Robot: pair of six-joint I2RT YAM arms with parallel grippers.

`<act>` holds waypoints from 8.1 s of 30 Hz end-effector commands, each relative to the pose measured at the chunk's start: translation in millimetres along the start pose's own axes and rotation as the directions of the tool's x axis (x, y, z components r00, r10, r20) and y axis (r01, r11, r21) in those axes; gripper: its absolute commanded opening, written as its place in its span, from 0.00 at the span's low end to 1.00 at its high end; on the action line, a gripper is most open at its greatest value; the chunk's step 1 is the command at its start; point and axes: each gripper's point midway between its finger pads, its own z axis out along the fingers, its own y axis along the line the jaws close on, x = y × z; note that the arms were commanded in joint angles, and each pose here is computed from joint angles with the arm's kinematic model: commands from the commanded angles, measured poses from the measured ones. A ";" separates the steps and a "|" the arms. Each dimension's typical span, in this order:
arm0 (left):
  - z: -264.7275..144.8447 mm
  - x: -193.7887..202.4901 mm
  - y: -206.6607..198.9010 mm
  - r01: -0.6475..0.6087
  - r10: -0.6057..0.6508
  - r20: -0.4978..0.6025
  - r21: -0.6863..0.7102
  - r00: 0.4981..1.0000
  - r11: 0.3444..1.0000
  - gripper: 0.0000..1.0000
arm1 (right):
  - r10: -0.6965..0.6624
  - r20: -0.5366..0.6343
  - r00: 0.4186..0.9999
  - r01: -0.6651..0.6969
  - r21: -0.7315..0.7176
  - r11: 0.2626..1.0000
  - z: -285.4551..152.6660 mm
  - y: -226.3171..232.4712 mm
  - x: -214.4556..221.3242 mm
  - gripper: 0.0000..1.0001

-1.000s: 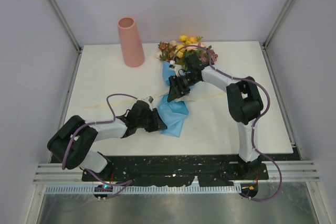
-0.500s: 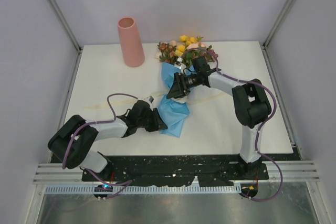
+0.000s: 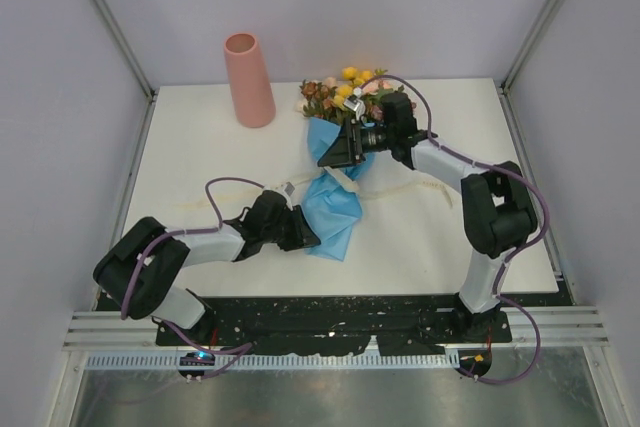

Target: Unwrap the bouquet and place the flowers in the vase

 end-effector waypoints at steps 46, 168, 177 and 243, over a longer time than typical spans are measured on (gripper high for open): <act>8.8 6.7 10.8 -0.007 0.008 0.000 -0.064 1.000 0.998 0.31 | -0.498 0.649 0.576 0.455 0.253 0.854 -135.7 319.9 -179.1 0.05; -59.1 -4.0 -35.2 -0.120 0.118 0.221 -0.003 0.968 0.993 0.42 | 0.080 0.932 0.352 -0.929 0.359 -0.088 -317.9 -204.0 47.2 0.54; -65.0 -7.5 -41.9 -0.125 0.122 0.223 -0.001 0.967 0.992 0.42 | 0.050 0.938 0.344 -0.927 0.348 -0.139 -326.0 -234.5 37.8 0.46; 37.6 -47.0 -120.1 -0.677 0.784 -0.075 -0.559 0.616 0.478 0.47 | -0.177 0.780 0.600 -0.455 0.514 0.727 -270.4 -11.4 -18.5 0.75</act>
